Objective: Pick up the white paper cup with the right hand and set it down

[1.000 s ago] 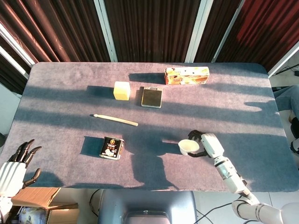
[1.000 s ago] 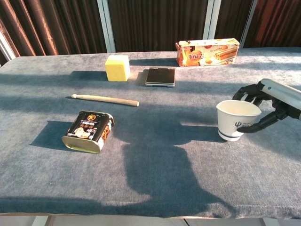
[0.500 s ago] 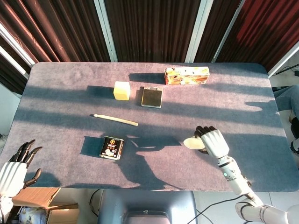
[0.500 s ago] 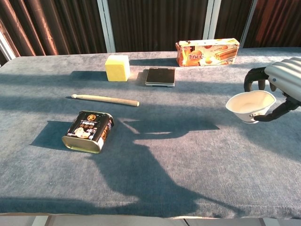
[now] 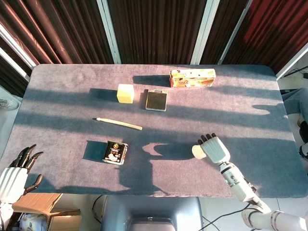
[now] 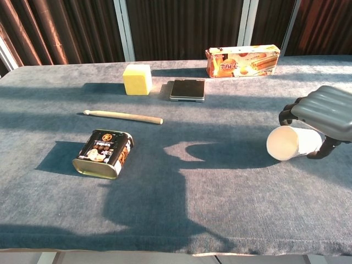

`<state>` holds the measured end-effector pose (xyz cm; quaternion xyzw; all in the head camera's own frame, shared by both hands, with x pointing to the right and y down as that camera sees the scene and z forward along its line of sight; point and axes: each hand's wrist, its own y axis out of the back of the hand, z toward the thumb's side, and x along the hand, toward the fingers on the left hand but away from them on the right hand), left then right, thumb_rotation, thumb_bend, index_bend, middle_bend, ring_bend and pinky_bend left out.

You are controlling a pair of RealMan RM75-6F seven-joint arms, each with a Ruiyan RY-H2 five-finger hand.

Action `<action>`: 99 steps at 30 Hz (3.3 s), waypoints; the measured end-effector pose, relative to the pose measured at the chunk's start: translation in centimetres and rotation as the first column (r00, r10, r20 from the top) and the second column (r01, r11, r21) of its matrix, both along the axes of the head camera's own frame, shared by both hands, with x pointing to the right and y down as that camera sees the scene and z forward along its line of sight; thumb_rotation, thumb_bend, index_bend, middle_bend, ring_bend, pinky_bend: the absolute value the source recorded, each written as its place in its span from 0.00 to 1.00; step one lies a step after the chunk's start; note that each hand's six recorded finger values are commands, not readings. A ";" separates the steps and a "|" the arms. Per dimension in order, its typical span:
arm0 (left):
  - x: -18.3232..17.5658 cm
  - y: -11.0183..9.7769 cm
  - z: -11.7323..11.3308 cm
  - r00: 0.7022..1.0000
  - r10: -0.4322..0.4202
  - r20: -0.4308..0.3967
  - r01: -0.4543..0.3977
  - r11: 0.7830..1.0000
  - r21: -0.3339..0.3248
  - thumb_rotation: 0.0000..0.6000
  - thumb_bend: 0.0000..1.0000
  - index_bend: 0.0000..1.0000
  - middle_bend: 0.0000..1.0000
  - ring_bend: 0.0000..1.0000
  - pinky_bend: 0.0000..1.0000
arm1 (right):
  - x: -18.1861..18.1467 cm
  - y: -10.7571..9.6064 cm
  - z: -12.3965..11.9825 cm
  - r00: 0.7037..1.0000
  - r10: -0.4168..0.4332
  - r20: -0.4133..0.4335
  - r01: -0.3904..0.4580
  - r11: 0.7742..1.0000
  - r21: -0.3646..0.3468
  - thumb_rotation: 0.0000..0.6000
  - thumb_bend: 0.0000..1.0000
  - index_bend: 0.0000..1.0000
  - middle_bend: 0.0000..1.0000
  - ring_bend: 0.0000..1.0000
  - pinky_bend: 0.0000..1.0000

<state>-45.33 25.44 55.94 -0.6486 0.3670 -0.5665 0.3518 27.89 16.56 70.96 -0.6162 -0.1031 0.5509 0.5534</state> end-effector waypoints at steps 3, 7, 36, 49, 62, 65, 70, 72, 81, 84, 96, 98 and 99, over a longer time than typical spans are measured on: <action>0.0 0.0 0.1 1.000 0.002 0.000 -0.002 1.000 -0.002 1.00 0.39 0.19 0.02 0.02 0.30 | 0.2 -0.2 0.2 0.999 0.035 0.041 -0.034 0.999 -0.027 1.00 0.20 0.26 0.26 0.23 0.40; 0.1 0.0 0.1 1.000 0.005 0.002 -0.005 1.000 -0.005 1.00 0.39 0.19 0.02 0.02 0.30 | 0.8 -0.4 0.5 0.992 0.080 0.093 -0.074 0.995 -0.062 1.00 0.20 0.18 0.20 0.20 0.37; 0.2 0.1 0.1 1.000 0.005 0.002 -0.005 1.000 -0.007 1.00 0.38 0.19 0.03 0.03 0.30 | 1.3 -2.1 -2.1 0.996 -0.065 0.065 0.051 0.979 0.195 1.00 0.29 0.69 0.48 0.49 0.62; 0.2 0.1 0.1 1.000 0.004 -0.001 -0.004 1.000 -0.007 1.00 0.38 0.19 0.03 0.03 0.30 | -0.9 -1.7 -4.6 0.713 -0.433 -0.551 0.683 0.606 0.408 1.00 0.30 0.69 0.48 0.44 0.56; 0.0 0.1 0.0 1.000 0.000 -0.002 0.000 1.000 -0.005 1.00 0.38 0.19 0.04 0.03 0.30 | -1.0 -0.6 -0.5 0.494 -0.533 -0.687 0.822 0.544 0.168 1.00 0.30 0.61 0.48 0.33 0.44; 0.0 0.1 0.0 1.000 0.000 -0.003 0.000 1.000 -0.004 1.00 0.39 0.19 0.04 0.03 0.30 | -1.3 -0.3 0.2 0.491 -0.538 -0.685 0.818 0.556 0.150 1.00 0.30 0.58 0.47 0.31 0.41; 0.0 0.0 -0.1 1.000 -0.002 -0.005 0.002 1.000 -0.003 1.00 0.38 0.19 0.04 0.03 0.30 | -1.2 -0.3 0.2 0.519 -0.528 -0.672 0.798 0.581 0.159 1.00 0.30 0.37 0.29 0.27 0.37; 0.0 0.0 -0.1 1.000 -0.001 -0.005 0.001 1.000 -0.002 1.00 0.38 0.19 0.04 0.03 0.30 | -1.3 -0.3 0.2 0.532 -0.527 -0.662 0.791 0.589 0.167 1.00 0.30 0.24 0.19 0.26 0.36; -0.1 0.0 -0.1 1.000 -0.003 -0.005 0.003 1.000 0.000 1.00 0.38 0.19 0.04 0.03 0.30 | -0.9 -0.6 -1.1 0.715 -0.470 -0.518 0.644 0.731 0.226 1.00 0.30 0.00 0.02 0.11 0.19; -0.1 0.0 -0.1 1.000 -0.003 -0.004 0.003 1.000 -0.003 1.00 0.38 0.19 0.04 0.03 0.30 | -0.7 -0.6 -2.3 0.812 -0.396 -0.428 0.520 0.825 0.224 1.00 0.30 0.01 0.02 0.09 0.18; 0.0 0.1 0.1 1.000 -0.002 0.005 0.002 1.000 -0.007 1.00 0.39 0.19 0.04 0.03 0.30 | -0.5 0.1 -10.0 0.975 0.039 0.219 -0.036 0.999 -0.016 1.00 0.30 0.08 0.07 0.09 0.16; 0.0 0.1 0.1 1.000 0.000 0.006 0.000 1.000 -0.008 1.00 0.38 0.19 0.04 0.03 0.30 | 1.3 -0.3 -10.6 0.954 0.101 0.283 -0.102 0.995 -0.011 1.00 0.31 0.10 0.08 0.09 0.16; 0.1 0.1 0.1 1.000 0.000 0.007 0.000 1.000 -0.008 1.00 0.38 0.19 0.04 0.03 0.30 | 2.2 -0.5 -10.8 0.947 0.120 0.299 -0.126 0.992 0.001 1.00 0.32 0.10 0.08 0.09 0.16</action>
